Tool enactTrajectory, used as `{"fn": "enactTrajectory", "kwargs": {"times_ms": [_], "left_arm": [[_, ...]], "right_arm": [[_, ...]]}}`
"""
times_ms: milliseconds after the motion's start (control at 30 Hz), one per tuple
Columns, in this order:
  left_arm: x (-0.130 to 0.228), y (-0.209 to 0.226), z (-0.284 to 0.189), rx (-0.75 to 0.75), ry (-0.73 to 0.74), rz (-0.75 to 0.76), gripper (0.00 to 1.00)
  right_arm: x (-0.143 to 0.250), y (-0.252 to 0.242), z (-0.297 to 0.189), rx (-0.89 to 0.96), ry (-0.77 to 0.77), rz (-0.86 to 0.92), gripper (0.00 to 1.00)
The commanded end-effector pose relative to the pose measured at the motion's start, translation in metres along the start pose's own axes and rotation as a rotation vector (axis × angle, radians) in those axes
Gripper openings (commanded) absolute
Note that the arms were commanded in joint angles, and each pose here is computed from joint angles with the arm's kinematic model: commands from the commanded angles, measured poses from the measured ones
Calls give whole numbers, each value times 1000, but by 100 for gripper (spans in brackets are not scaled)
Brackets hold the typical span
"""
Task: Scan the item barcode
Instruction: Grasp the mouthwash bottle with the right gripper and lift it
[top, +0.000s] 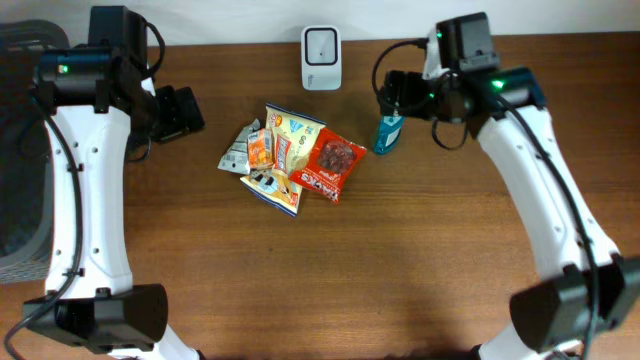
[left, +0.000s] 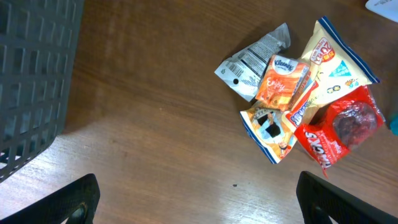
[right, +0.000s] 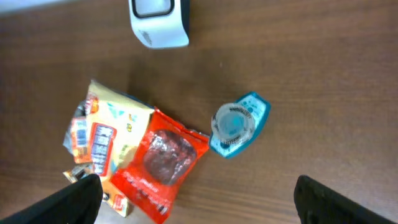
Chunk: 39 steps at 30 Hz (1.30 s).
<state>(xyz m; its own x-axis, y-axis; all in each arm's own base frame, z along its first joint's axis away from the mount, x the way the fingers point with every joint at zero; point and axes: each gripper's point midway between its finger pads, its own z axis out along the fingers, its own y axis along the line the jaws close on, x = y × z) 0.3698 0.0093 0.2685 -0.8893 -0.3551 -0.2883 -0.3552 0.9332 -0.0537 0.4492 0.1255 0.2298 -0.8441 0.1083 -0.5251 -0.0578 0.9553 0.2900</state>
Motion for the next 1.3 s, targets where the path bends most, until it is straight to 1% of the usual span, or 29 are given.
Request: {"fn": "enactTrajectory", "kwargs": {"times_ms": [0, 33, 67, 100, 133, 167, 200, 333, 400, 500, 533, 633, 700, 767, 867, 900, 933, 967, 1000, 1033, 1067, 1133, 1267], "left_arm": [[0, 0, -3, 9, -7, -14, 99], [0, 0, -3, 9, -7, -14, 99], [0, 0, -3, 9, -7, -14, 99], [0, 0, -3, 9, -6, -14, 99], [0, 0, -3, 9, -7, -14, 99], [0, 0, -3, 9, -7, -14, 99], [0, 0, -3, 9, -7, -14, 99], [0, 0, -3, 9, -7, -14, 99], [0, 0, -3, 9, -7, -14, 99], [0, 0, -3, 9, -7, -14, 99], [0, 0, -3, 9, -7, -14, 99], [0, 0, -3, 9, -7, -14, 99], [0, 0, -3, 9, -6, -14, 99], [0, 0, -3, 9, -7, -14, 99], [0, 0, -3, 9, -7, -14, 99], [0, 0, -3, 9, -7, -14, 99], [0, 0, -3, 9, -7, -14, 99], [0, 0, -3, 9, -7, -14, 99], [0, 0, -3, 9, -7, -14, 99], [0, 0, -3, 9, -7, -14, 99], [0, 0, -3, 9, -7, -14, 99], [0, 0, -3, 9, -7, -14, 99], [0, 0, -3, 9, -7, -14, 99]], "right_arm": [[-25, -12, -2, 110, -102, -162, 85], [-30, -10, 0, 109, -115, -228, 85], [-28, -12, 7, 112, -102, -250, 80], [-24, -9, 16, 95, -79, -289, 62], [-17, 3, 30, 40, -48, -448, 66], [-14, 5, 36, 38, -34, -528, 81], [-13, 3, 44, 43, -22, -555, 85], [-6, -8, 68, 64, 22, -574, 82], [-2, -15, 76, 80, 45, -566, 61], [4, -24, 90, 92, 78, -558, 60], [2, -32, 89, 143, 78, -556, 51], [7, -51, 84, 242, 119, -552, 41], [14, -53, 83, 244, 149, -543, 41], [17, -58, 81, 276, 160, -491, 36], [29, -73, 73, 345, 226, -480, 36], [30, -80, 70, 395, 226, -436, 35], [32, -81, 69, 401, 231, -413, 35], [37, -78, 69, 385, 239, -366, 36], [42, -68, 72, 322, 252, -339, 37], [45, -64, 73, 297, 254, -306, 37], [48, -58, 74, 267, 254, -230, 37], [54, -56, 70, 269, 275, -138, 36], [82, -64, 44, 316, 428, -129, 35]]}}
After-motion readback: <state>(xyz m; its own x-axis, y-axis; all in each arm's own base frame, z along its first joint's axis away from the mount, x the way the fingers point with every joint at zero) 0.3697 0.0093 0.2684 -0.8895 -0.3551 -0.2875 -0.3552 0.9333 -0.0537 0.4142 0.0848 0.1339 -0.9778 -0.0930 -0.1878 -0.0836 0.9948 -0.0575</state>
